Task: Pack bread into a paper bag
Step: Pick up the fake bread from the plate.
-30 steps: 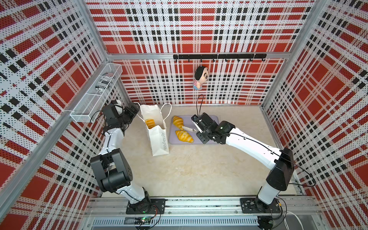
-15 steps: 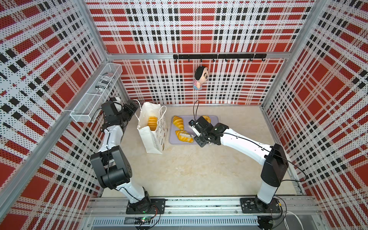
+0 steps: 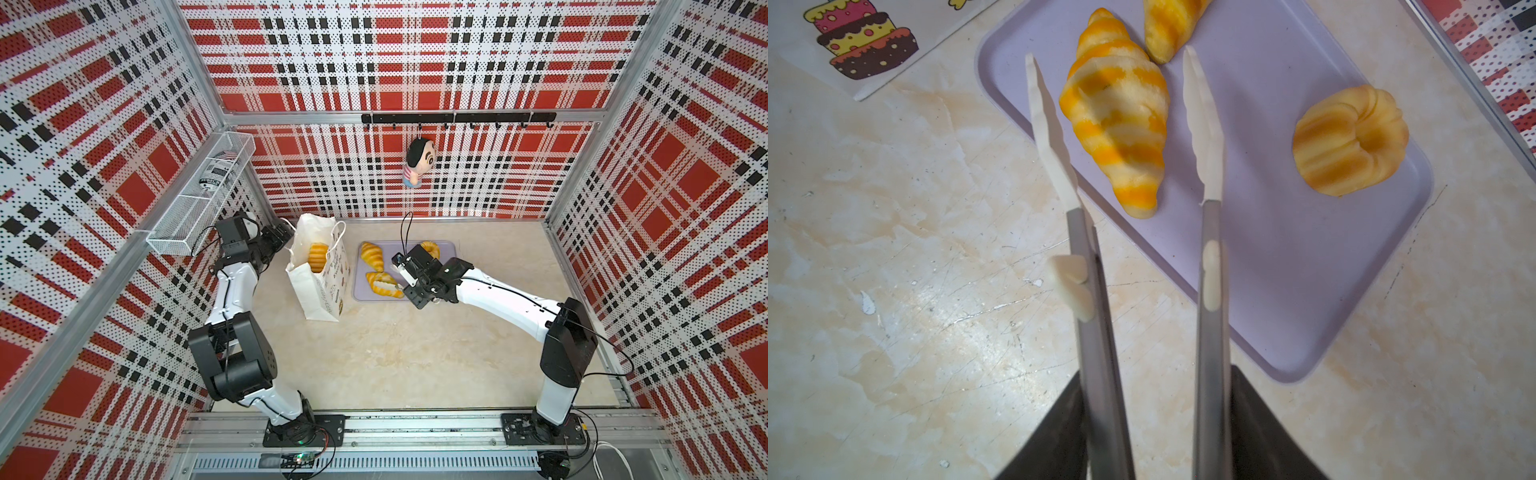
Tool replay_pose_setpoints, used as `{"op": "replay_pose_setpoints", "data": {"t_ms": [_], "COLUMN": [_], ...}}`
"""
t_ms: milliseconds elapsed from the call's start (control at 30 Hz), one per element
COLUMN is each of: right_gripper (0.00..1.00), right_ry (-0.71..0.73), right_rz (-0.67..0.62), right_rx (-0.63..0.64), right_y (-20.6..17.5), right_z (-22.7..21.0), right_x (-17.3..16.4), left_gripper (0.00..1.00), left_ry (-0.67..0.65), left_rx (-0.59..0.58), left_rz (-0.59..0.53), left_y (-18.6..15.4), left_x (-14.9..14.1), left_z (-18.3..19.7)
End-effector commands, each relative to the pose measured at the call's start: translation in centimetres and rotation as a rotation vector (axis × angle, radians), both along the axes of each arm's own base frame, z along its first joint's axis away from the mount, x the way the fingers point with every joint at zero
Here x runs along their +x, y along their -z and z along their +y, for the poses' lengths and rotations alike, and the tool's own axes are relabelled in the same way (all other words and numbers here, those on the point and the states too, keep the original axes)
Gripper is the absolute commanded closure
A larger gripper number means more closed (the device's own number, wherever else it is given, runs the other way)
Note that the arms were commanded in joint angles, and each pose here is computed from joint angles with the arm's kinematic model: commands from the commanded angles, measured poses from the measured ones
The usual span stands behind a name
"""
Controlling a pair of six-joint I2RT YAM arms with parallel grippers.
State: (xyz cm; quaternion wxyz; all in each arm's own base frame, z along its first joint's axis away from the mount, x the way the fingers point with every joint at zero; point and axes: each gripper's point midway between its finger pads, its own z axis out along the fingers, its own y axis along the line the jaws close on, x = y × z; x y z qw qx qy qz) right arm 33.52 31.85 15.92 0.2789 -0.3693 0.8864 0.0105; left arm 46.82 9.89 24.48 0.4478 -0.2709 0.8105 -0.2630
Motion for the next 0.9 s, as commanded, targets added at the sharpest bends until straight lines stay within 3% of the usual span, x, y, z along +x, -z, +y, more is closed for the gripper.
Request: {"op": "replay_pose_setpoints", "data": {"t_ms": [0, 433, 867], "right_gripper": [0.49, 0.47, 0.46], "right_ry": [-0.01, -0.028, -0.027], "right_rz": [0.0, 0.085, 0.14], "right_rx": [0.032, 0.026, 0.01], "right_y": [0.3, 3.8, 6.1], "right_z": [0.7, 0.8, 0.9], "right_x": [0.9, 1.6, 2.4], "left_gripper": [0.02, 0.02, 0.02], "left_ry": [-0.003, -0.105, -0.148], "left_rx": [0.082, 0.276, 0.33], "left_rz": [0.023, 0.138, 0.164], "left_y": [-0.5, -0.8, -1.0], "left_x": [-1.7, -5.0, -6.7], "left_z": [-0.3, 2.1, 2.7]}}
